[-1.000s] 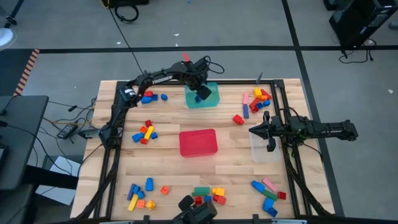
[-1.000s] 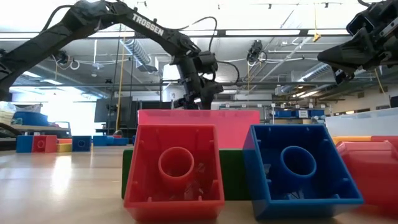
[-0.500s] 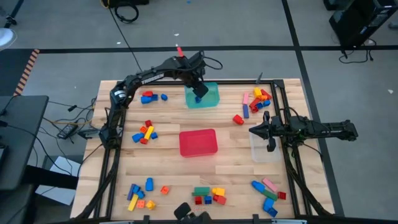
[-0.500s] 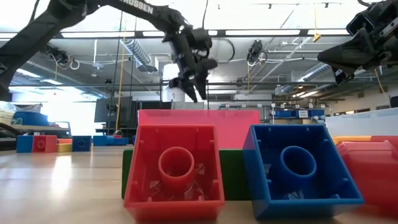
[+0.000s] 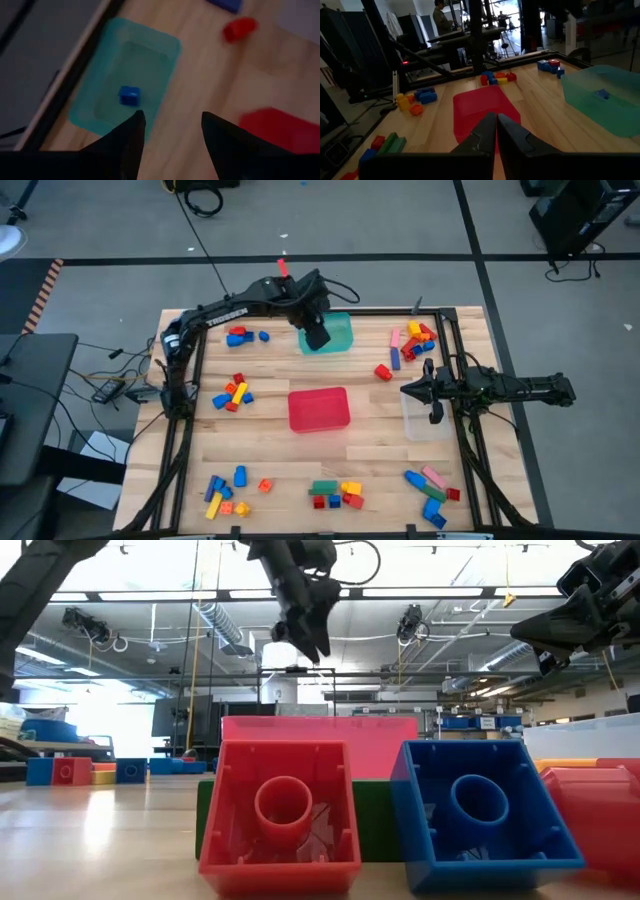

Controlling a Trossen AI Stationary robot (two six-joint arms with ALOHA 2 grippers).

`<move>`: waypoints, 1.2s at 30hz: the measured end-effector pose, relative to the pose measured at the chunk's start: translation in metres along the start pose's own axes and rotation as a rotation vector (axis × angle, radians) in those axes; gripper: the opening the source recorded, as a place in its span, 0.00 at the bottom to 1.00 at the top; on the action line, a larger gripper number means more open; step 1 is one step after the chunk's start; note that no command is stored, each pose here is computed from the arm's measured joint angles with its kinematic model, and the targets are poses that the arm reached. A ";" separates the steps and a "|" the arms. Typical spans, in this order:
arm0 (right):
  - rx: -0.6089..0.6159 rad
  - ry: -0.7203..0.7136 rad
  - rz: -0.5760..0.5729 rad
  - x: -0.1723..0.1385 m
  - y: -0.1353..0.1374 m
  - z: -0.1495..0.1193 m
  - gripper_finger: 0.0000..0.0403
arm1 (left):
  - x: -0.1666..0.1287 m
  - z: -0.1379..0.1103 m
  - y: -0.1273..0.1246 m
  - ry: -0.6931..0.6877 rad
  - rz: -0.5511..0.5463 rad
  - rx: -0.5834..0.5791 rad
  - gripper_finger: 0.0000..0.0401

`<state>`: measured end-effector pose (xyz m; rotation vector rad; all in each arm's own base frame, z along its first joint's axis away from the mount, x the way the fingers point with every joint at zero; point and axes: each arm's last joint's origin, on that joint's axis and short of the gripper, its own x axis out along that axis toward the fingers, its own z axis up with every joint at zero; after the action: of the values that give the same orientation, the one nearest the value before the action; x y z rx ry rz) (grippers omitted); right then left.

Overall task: Sort blocks by size
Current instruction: Put the blue 4 stud game piece into the blue bin

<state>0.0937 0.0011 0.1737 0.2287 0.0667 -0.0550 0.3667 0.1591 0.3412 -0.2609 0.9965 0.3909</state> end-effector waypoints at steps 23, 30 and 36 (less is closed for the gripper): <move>0.000 0.000 0.000 0.000 0.000 0.000 0.07 | -0.050 -0.201 -0.028 -0.119 0.027 -0.317 0.51; 0.000 0.000 0.000 0.000 0.000 0.000 0.07 | -0.036 -0.237 -0.026 0.002 0.064 -0.259 0.51; 0.000 0.000 0.000 0.000 0.000 0.000 0.07 | -0.016 -0.259 -0.023 0.157 0.081 -0.107 0.51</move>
<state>0.0937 0.0011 0.1737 0.2283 0.0671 -0.0551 0.1720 0.0345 0.2210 -0.3520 1.1442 0.5045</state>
